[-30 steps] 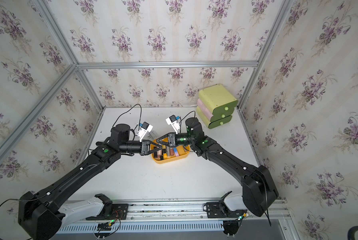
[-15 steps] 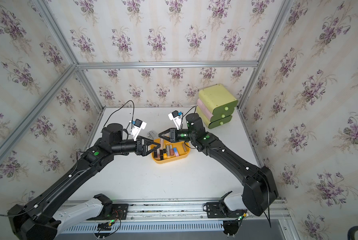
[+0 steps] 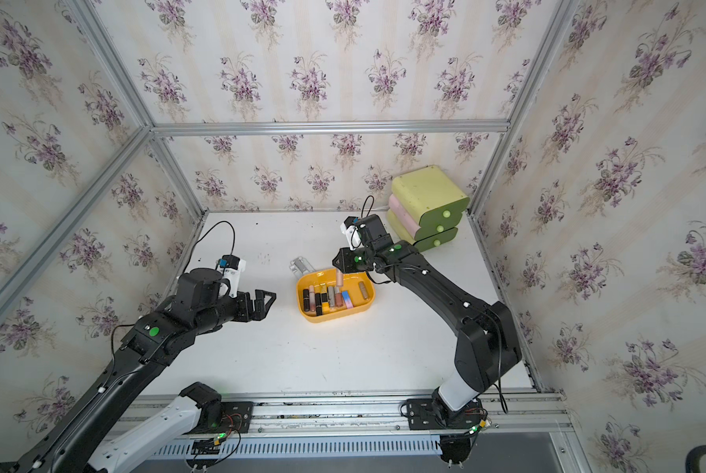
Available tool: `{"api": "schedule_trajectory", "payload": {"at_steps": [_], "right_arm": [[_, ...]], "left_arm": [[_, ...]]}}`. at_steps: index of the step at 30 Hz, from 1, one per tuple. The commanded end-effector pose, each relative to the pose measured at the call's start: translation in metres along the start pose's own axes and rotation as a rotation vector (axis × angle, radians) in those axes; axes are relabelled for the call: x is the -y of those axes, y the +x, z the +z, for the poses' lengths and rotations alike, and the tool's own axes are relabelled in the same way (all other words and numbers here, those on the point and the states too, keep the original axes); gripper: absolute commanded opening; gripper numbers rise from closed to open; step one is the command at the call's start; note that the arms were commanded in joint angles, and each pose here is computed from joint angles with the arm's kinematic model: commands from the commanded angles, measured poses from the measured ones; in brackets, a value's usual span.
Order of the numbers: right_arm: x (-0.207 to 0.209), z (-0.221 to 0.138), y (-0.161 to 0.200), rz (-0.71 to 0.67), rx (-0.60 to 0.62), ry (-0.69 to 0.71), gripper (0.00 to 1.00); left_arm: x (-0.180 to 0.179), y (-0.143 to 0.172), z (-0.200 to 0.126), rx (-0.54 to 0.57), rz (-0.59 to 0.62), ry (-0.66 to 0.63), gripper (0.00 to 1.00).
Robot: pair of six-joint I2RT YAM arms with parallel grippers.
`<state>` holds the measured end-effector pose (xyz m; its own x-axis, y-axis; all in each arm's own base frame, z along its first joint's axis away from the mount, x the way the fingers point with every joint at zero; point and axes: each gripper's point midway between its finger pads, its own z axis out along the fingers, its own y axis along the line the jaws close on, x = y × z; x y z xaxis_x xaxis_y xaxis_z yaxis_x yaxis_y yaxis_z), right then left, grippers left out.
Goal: Put the lipstick into the storage box
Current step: Place the lipstick in the storage box.
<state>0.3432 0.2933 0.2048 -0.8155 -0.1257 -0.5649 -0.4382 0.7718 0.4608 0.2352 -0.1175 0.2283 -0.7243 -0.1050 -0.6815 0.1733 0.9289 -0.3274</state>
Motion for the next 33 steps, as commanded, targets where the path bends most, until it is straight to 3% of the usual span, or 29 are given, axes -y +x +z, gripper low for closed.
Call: {"api": "schedule_trajectory", "payload": {"at_steps": [1, 17, 33], "right_arm": [[0.018, 0.005, 0.004, -0.040, -0.025, 0.094, 0.17], [0.062, 0.045, 0.029, -0.082, -0.140, 0.242, 0.18], [0.083, 0.069, 0.044, -0.092, -0.205, 0.291, 0.19]], "left_arm": [[-0.017, 0.009, 0.001, -0.019, -0.022, -0.083, 1.00], [-0.042, 0.047, 0.009, -0.133, -0.041, -0.177, 1.00], [-0.045, 0.055, 0.010, -0.155, -0.042, -0.184, 1.00]]}}
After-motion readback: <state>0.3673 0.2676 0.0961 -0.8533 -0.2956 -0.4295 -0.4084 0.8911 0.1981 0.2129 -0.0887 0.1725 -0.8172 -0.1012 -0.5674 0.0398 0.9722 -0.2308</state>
